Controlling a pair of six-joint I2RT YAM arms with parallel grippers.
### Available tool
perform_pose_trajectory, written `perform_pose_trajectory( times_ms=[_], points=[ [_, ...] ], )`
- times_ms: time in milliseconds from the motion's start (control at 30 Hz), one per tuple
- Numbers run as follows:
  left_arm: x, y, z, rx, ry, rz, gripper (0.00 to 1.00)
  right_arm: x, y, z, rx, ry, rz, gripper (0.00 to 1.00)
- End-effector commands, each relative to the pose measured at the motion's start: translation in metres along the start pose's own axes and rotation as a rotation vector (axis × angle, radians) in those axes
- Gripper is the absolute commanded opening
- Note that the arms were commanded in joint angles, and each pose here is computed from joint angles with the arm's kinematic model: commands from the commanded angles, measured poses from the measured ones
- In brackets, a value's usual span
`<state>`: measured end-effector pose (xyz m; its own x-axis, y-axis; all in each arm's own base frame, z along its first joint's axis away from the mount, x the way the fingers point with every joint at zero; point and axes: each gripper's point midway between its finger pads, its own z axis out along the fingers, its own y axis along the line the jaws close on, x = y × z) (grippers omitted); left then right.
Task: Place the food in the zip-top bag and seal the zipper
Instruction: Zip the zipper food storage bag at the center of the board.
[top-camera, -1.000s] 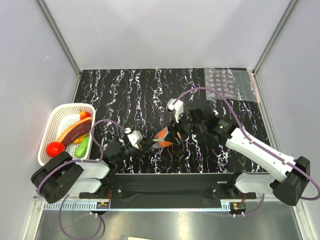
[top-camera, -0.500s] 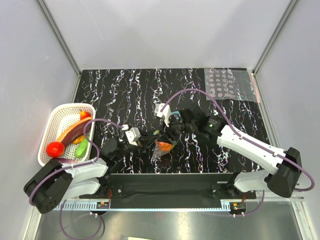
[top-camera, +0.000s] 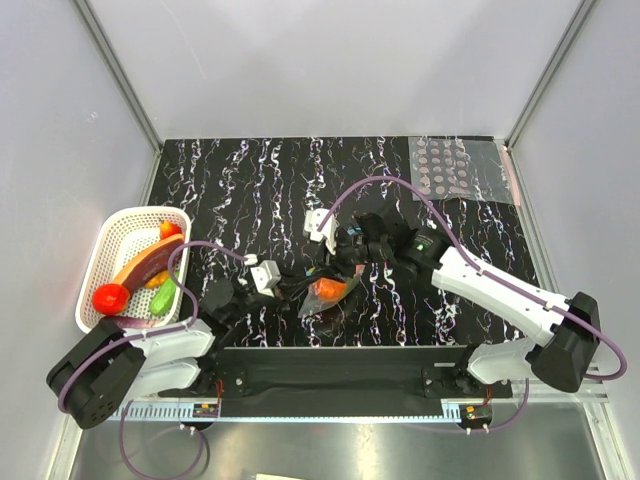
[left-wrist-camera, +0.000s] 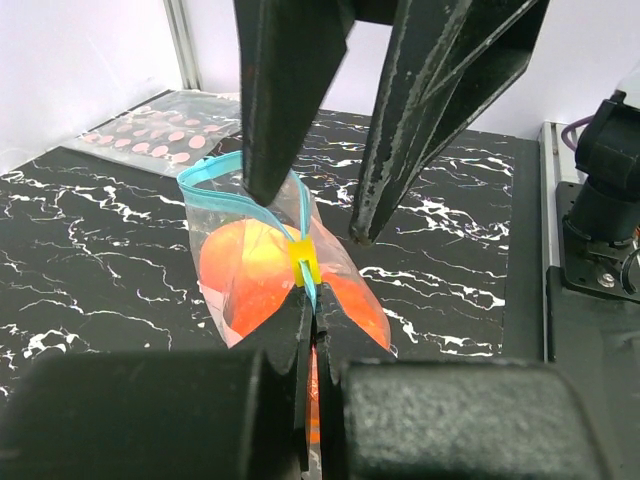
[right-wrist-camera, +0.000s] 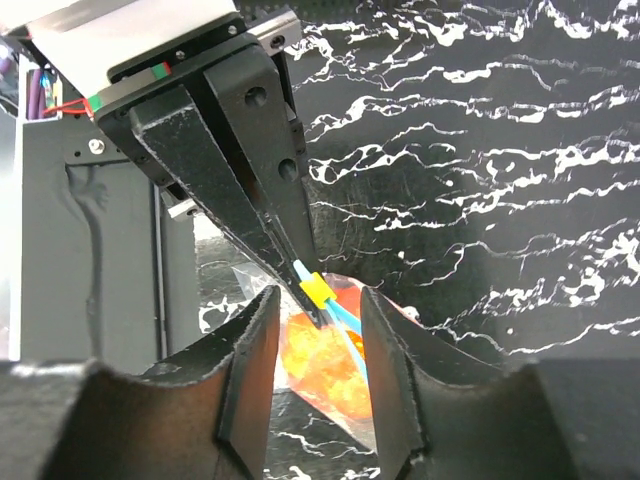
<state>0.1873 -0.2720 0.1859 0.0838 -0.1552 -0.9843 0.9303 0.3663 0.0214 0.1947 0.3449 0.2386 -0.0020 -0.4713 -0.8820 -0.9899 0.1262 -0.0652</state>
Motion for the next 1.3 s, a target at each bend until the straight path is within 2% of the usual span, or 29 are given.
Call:
perform_pose_trajectory(
  times_ms=[0,67,233,367,533,600,867,933,1267],
  points=[
    [-0.023,-0.004,-0.001,0.032,-0.087,0.074,0.0,-0.016,0.0,0.004,-0.024,-0.063,-0.122,0.47],
    [-0.022,-0.004,-0.002,0.029,-0.088,0.074,0.0,-0.009,0.004,0.01,-0.064,-0.067,-0.174,0.48],
    [-0.021,-0.004,-0.003,0.031,-0.09,0.072,0.0,-0.007,0.013,0.013,-0.12,-0.07,-0.16,0.39],
    [-0.022,-0.003,-0.004,0.032,-0.094,0.075,0.0,-0.002,0.013,0.015,-0.134,-0.045,-0.163,0.38],
    [-0.021,-0.003,-0.005,0.03,-0.09,0.077,0.0,0.0,0.009,0.017,-0.118,-0.036,-0.166,0.3],
    [-0.021,-0.002,-0.005,0.028,-0.088,0.076,0.0,0.0,0.008,0.016,-0.11,-0.038,-0.166,0.24],
    [-0.022,-0.001,-0.007,0.017,-0.098,0.073,0.0,0.007,0.006,0.018,-0.106,-0.006,-0.154,0.14],
    [-0.023,0.0,-0.008,0.012,-0.103,0.071,0.0,0.009,0.004,0.02,-0.103,0.004,-0.15,0.08],
    [-0.029,0.009,-0.016,-0.03,-0.144,0.032,0.0,0.015,-0.001,0.021,-0.074,0.031,-0.143,0.05]
  ],
)
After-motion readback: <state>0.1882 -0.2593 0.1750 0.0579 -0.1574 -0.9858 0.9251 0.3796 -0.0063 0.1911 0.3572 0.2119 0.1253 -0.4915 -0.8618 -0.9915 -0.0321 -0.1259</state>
